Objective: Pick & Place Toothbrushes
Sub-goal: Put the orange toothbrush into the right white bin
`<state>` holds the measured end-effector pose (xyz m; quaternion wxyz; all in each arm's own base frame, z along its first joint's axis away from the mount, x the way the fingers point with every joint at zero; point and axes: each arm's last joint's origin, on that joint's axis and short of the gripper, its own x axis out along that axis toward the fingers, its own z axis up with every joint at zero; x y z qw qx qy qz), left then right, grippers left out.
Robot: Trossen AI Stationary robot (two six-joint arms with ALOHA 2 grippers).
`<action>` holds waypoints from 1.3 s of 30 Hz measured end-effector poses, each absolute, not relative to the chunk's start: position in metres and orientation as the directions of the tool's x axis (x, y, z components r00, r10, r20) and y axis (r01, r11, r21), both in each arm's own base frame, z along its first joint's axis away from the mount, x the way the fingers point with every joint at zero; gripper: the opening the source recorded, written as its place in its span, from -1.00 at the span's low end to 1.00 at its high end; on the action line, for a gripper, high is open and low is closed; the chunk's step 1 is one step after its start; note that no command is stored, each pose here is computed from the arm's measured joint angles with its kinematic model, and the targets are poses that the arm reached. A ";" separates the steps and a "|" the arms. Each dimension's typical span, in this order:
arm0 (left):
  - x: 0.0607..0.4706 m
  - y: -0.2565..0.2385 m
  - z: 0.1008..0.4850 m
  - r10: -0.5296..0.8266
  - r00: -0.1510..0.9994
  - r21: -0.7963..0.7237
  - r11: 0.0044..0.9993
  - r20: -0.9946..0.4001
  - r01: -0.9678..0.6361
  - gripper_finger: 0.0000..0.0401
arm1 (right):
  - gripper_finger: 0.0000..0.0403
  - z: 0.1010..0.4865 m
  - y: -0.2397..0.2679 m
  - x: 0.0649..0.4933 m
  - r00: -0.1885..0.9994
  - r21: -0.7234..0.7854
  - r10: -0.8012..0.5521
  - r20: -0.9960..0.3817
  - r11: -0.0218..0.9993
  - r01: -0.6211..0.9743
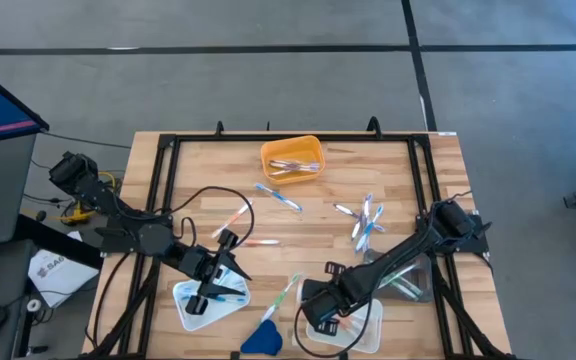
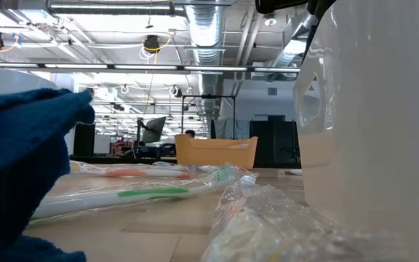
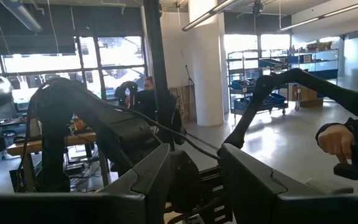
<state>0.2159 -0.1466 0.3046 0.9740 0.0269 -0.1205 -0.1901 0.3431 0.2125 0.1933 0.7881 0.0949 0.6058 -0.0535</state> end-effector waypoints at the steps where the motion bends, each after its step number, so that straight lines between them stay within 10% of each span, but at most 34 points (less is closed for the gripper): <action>1: 0.216 -0.147 0.304 -0.377 0.899 0.098 0.926 0.224 0.364 -0.32 | -1.00 0.193 0.212 0.343 0.260 0.085 0.031 -0.965 0.976 0.199; 10: 0.216 -0.147 0.305 -0.377 0.899 0.098 0.926 0.224 0.364 -0.32 | -1.00 0.217 0.217 0.341 0.299 0.097 0.044 -0.953 0.982 0.165; 26: 0.217 -0.147 0.299 -0.386 0.907 0.151 0.919 0.167 0.363 -0.32 | -1.00 0.276 0.259 0.315 0.706 -0.167 -0.195 -0.681 0.980 0.110; 39: 0.227 -0.128 0.282 -0.055 0.998 0.206 0.977 -0.006 0.055 -0.32 | -1.00 0.249 0.239 0.331 0.693 -0.306 -0.198 -0.693 0.951 -0.034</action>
